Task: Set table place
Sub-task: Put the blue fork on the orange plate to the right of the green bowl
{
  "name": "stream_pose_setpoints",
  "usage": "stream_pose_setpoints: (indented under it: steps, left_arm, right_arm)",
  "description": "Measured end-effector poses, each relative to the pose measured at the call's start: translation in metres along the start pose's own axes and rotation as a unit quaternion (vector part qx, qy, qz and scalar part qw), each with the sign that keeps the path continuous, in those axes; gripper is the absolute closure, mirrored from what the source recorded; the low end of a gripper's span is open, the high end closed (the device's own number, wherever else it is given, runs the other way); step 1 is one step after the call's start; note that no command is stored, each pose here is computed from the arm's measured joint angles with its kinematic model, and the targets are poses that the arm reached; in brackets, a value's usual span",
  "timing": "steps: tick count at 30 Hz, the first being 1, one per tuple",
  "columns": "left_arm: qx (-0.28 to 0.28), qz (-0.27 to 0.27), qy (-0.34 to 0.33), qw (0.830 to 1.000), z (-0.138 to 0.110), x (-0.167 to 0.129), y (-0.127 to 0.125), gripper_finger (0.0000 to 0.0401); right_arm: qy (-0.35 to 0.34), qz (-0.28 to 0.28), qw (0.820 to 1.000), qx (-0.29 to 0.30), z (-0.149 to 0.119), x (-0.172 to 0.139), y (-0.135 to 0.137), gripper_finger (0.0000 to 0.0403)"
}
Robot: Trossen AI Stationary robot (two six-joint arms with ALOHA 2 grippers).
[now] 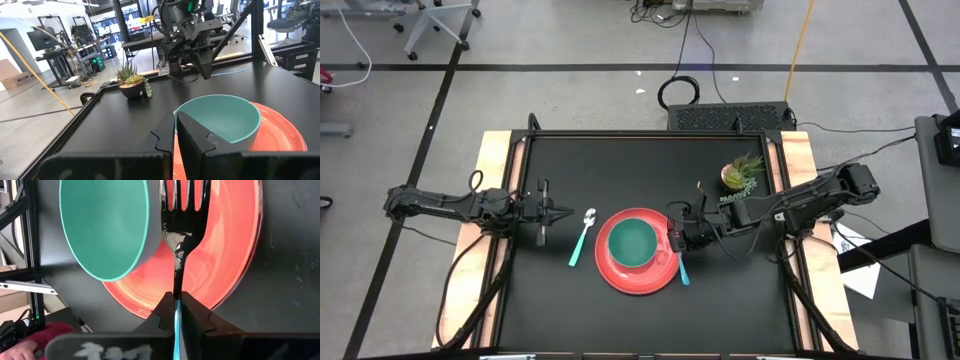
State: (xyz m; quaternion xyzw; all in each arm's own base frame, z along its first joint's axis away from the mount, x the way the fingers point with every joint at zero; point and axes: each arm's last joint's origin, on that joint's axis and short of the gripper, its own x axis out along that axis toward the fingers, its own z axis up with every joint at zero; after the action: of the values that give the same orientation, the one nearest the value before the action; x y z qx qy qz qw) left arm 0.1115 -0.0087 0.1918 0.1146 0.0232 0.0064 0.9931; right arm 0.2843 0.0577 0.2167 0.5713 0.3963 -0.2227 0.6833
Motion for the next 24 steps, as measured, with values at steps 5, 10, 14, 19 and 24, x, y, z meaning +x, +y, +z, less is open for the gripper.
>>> stream_pose_setpoints:
  steps: [5,10,14,19,24]
  left_arm:
    - [0.0,0.0,0.0,1.0,0.0,0.0,0.0,0.0375]
    - [0.0,0.0,0.0,1.0,0.0,0.0,0.0,0.0375]
    - [0.0,-0.001,0.002,1.0,0.0,0.0,0.0,0.0375]
    - [0.0,-0.001,0.002,1.0,0.0,0.0,0.0,0.0375]
    - [-0.002,-0.001,0.005,1.0,-0.001,0.0,0.0,0.0375]
  right_arm:
    - [0.0,0.0,1.0,0.0,0.0,0.0,0.0,0.0403]
    - [0.0,0.0,1.0,-0.001,0.0,0.0,0.0,0.0403]
    - [0.001,0.0,1.0,-0.001,-0.001,0.0,0.0,0.0403]
    - [0.001,-0.006,1.0,0.001,-0.001,0.003,-0.002,0.0403]
    - [0.0,-0.021,1.0,0.011,0.0,0.014,-0.008,0.0403]
